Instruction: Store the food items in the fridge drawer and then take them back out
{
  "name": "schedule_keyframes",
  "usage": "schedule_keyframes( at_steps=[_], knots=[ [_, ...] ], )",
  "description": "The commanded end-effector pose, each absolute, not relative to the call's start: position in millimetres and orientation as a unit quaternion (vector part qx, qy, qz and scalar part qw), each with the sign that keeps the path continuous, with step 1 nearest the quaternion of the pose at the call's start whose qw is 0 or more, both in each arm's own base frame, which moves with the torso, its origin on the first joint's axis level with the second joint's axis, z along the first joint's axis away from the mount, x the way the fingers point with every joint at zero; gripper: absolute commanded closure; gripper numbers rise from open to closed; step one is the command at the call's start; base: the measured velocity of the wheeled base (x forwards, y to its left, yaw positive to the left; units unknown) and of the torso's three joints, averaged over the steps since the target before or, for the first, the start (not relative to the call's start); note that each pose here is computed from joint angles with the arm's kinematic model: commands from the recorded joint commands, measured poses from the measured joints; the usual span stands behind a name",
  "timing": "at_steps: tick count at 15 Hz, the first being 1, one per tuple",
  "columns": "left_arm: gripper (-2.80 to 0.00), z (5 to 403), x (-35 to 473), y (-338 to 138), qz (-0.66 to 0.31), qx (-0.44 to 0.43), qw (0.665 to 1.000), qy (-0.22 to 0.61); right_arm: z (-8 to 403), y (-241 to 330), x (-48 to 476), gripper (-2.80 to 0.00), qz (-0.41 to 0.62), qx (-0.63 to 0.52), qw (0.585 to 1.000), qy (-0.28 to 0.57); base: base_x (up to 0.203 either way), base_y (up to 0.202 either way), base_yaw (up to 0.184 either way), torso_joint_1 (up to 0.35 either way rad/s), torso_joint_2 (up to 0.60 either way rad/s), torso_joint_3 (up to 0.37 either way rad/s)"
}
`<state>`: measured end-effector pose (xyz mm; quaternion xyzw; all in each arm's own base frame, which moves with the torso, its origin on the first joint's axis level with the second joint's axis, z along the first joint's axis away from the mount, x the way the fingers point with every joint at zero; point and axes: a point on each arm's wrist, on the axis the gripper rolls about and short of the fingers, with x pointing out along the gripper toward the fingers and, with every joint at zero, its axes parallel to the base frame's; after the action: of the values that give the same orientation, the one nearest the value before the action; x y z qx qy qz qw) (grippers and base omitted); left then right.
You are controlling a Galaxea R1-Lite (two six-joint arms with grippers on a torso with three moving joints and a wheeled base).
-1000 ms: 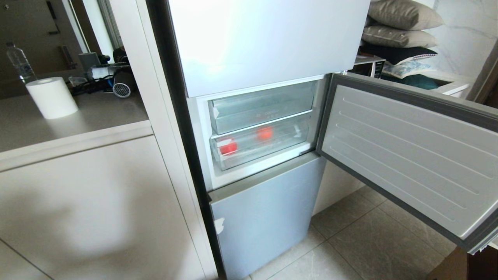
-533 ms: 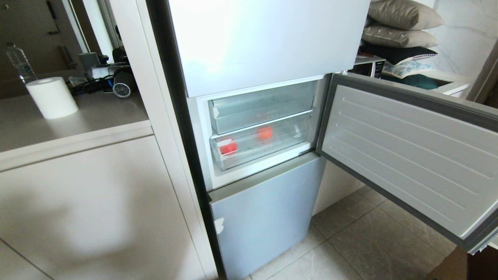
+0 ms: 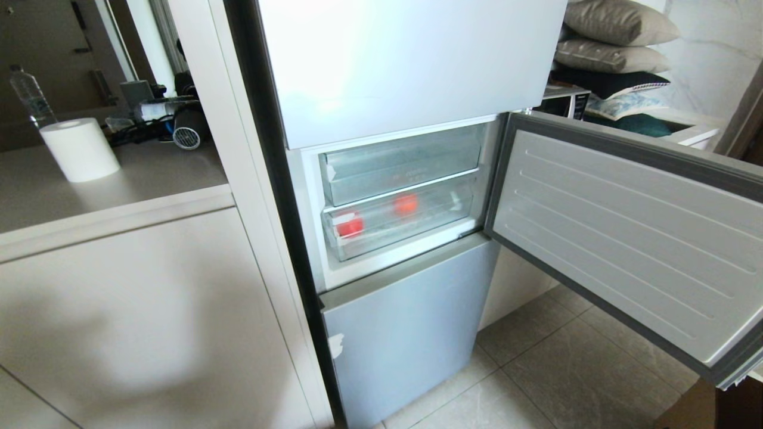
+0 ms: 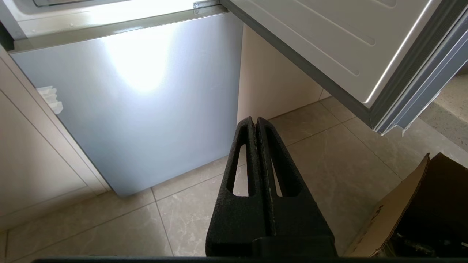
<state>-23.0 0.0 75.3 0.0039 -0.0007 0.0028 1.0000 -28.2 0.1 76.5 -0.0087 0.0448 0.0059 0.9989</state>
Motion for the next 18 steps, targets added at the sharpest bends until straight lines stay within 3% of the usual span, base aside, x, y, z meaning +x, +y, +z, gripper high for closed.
schedule_keyframes(
  at_steps=[1,18],
  knots=[
    [0.0,75.3,-22.8,0.0,0.003,0.004,1.0,0.001,76.3,0.0,-28.2,0.0,0.007,-0.009,0.999,0.045,0.0,0.0,0.0,0.0,0.0,0.0],
    [0.0,75.3,-22.8,0.0,0.003,0.004,1.0,0.001,76.3,0.0,-28.2,0.0,0.007,-0.01,0.999,0.045,0.0,0.0,0.0,0.0,0.0,0.0]
  ],
)
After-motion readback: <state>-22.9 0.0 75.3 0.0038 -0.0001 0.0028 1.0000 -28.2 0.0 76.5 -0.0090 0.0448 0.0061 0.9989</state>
